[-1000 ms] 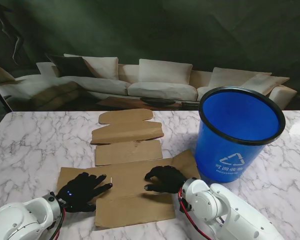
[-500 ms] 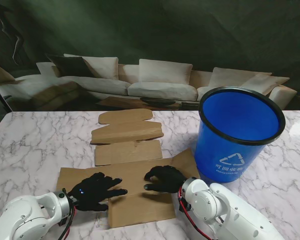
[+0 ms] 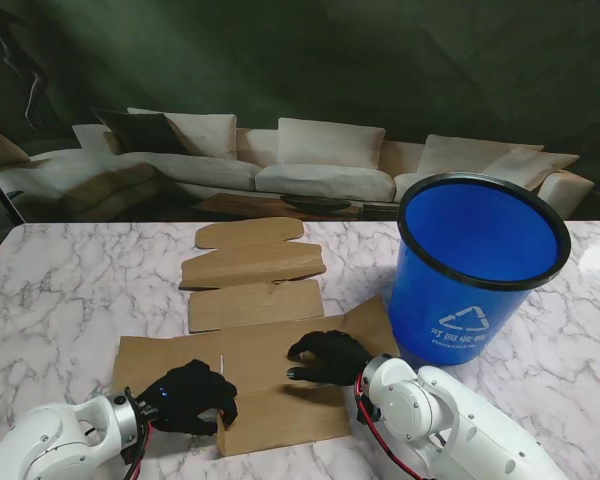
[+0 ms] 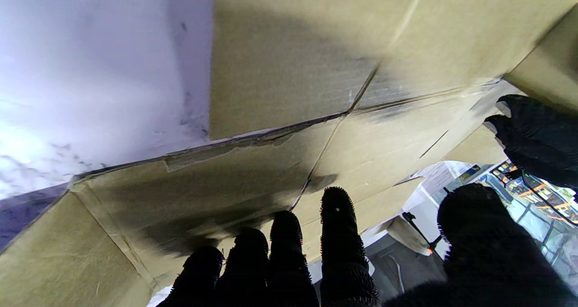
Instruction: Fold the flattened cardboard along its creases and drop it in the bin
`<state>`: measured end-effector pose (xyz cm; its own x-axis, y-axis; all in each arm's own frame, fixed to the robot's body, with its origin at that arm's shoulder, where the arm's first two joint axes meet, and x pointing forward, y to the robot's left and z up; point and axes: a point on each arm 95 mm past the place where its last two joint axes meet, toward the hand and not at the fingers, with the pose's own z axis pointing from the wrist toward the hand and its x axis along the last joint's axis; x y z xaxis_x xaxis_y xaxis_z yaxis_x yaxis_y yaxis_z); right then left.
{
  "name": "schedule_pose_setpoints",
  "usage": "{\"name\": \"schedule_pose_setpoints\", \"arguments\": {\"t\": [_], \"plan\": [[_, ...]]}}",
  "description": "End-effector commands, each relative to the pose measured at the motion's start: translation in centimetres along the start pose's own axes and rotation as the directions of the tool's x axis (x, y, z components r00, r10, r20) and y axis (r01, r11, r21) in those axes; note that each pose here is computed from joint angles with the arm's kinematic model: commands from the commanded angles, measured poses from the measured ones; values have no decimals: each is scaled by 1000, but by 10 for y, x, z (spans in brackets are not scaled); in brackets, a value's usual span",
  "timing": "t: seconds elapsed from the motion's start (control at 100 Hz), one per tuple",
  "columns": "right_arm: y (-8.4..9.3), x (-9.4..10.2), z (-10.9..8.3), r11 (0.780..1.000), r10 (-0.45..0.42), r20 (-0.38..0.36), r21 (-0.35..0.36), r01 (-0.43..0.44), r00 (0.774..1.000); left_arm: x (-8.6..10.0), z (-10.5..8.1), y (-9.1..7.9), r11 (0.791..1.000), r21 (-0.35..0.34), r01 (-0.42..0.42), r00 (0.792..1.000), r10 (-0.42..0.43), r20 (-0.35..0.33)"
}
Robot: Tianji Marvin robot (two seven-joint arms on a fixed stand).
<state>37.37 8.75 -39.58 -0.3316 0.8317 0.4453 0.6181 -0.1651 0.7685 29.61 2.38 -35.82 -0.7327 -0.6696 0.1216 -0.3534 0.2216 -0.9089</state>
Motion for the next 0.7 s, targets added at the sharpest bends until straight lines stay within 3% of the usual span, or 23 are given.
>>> {"name": "schedule_pose_setpoints", "arguments": {"t": [0.0,0.35,0.55,0.69], "plan": [[-20,-9,-2,998,12,35,56,-14,999,3,1,6,1000,-4,12,1000,-12,-7],[-17,-10,-6,998,-4,31,61,2,999,-4,-11,4,975,155,158,984,-168,57],[-14,-9,-14,995,-79,-7,60,79,997,-14,-20,4,967,181,181,972,-203,117],[-9,-5,-22,994,-106,-45,6,106,993,-18,-21,6,966,177,187,968,-211,133]]}}
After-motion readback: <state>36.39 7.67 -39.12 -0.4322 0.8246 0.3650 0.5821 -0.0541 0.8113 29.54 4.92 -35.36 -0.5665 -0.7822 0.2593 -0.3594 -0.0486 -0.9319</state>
